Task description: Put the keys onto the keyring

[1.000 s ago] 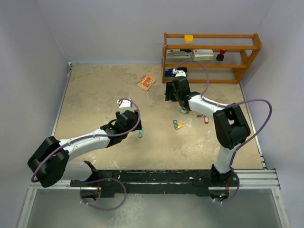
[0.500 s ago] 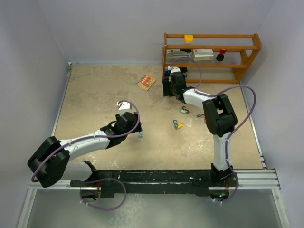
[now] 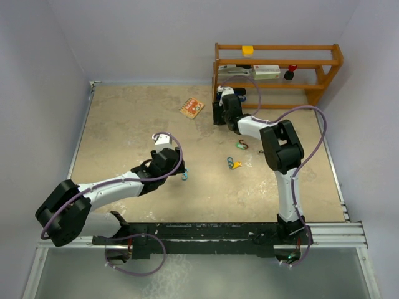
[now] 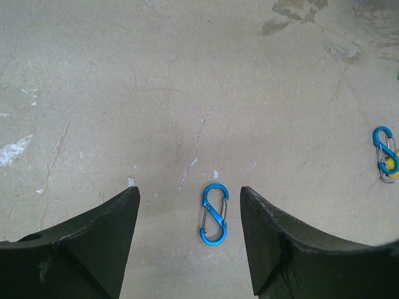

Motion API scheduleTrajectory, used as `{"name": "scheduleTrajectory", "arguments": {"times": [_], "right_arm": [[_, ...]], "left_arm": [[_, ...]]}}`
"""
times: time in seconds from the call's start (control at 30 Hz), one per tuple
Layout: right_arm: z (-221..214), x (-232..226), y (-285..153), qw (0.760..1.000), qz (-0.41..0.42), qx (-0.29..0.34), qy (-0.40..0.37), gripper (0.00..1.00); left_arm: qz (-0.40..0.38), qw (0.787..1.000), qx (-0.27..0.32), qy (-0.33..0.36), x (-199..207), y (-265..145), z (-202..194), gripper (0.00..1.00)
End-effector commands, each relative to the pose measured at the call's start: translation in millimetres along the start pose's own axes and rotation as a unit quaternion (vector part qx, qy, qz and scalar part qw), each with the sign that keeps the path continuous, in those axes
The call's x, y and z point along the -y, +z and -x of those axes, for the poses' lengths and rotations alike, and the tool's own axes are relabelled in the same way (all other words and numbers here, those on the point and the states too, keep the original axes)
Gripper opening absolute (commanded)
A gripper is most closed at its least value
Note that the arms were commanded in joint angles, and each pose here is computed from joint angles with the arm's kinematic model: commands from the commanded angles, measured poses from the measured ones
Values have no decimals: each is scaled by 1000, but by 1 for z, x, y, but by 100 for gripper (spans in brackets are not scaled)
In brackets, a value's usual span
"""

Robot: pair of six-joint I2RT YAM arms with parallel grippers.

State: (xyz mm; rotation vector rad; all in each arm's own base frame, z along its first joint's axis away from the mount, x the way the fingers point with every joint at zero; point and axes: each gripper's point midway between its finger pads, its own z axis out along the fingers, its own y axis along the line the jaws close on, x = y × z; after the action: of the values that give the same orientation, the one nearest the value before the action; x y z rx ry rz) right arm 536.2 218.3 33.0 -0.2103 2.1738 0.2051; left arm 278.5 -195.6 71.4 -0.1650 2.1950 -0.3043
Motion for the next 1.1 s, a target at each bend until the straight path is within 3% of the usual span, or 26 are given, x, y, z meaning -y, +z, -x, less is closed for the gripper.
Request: {"name": "scheduleTrajectory", "arguments": {"times": [0.0,0.17,0.77,0.97,1.07], "right_arm": [[39,-5,4,999,11,52,-1,55],[39,-3,9,999,9,50,1,51],[41,4,9,998,-4,56,5,22],[46,7,3,997,-10,72,6,2],[54,9,-6,996,-12,90,5,0]], "left_arm": [[-3,1000,25,-17,4,1,14,63],[-2,1000,23,-14,4,2,13,63],[0,1000,21,-7,7,5,14,63],[-1,1000,19,-5,7,6,13,63],[-2,1000,18,-6,8,6,14,63]]}}
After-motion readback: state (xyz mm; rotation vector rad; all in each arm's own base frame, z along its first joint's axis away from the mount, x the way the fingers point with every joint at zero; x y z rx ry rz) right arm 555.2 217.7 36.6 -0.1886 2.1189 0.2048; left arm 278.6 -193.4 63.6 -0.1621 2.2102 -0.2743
